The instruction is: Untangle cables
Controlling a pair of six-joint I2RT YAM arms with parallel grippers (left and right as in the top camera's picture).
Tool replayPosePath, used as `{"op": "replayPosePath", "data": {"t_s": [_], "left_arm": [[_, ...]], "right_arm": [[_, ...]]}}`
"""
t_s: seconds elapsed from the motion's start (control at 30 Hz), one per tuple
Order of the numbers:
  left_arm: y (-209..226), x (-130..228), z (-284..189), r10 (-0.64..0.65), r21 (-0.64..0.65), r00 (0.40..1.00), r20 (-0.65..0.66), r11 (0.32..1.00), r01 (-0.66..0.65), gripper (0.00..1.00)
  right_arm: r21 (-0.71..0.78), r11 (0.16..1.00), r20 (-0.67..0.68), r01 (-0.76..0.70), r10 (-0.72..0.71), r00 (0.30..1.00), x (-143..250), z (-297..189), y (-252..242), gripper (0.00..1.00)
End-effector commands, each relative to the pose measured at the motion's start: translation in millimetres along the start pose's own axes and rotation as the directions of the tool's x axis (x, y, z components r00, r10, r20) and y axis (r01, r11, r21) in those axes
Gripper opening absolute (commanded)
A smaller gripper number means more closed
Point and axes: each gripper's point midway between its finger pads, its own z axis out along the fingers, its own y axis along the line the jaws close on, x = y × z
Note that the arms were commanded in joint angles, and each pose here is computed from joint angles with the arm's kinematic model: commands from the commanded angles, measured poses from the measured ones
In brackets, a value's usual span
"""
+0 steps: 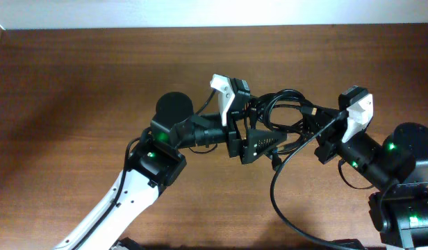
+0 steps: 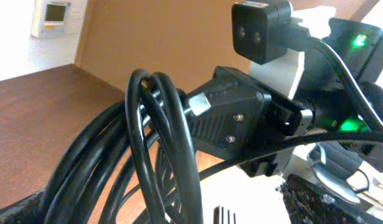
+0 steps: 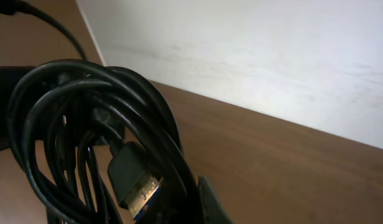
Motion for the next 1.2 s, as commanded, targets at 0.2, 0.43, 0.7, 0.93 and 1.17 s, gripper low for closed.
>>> {"op": "replayPosePath", "data": {"t_s": [0.2, 0.43, 0.7, 0.93, 1.17], "left_arm": [[35, -5, -13, -0.045, -0.187, 0.998, 0.036, 0.981, 0.051, 0.99], [4, 4, 13, -0.108, -0.132, 0.994, 0.035, 0.985, 0.112, 0.99], [24, 8, 21, -0.115, -0.203, 0.992, 0.056, 0.971, 0.124, 0.2], [35, -1, 17, -0.108, -0.264, 0.988, 0.112, 0.955, 0.134, 0.0], [95, -24, -29, -0.225, -0.409, 0.933, 0.28, 0.851, 0.328, 0.0]], "right_arm": [[0.215, 0.977, -0.005, -0.008, 0.009, 1.0, 1, -6, -36, 0.04], [0.151, 0.988, -0.058, -0.031, 0.04, 0.998, 15, -4, -25, 0.04], [0.057, 0.997, -0.076, -0.046, 0.051, 0.996, 20, -3, -8, 0.04], [0.131, 0.99, -0.103, -0.052, 0.066, 0.992, 27, -5, -20, 0.04], [0.316, 0.946, -0.109, -0.073, 0.112, 0.988, 33, -12, -51, 0.04]]}}
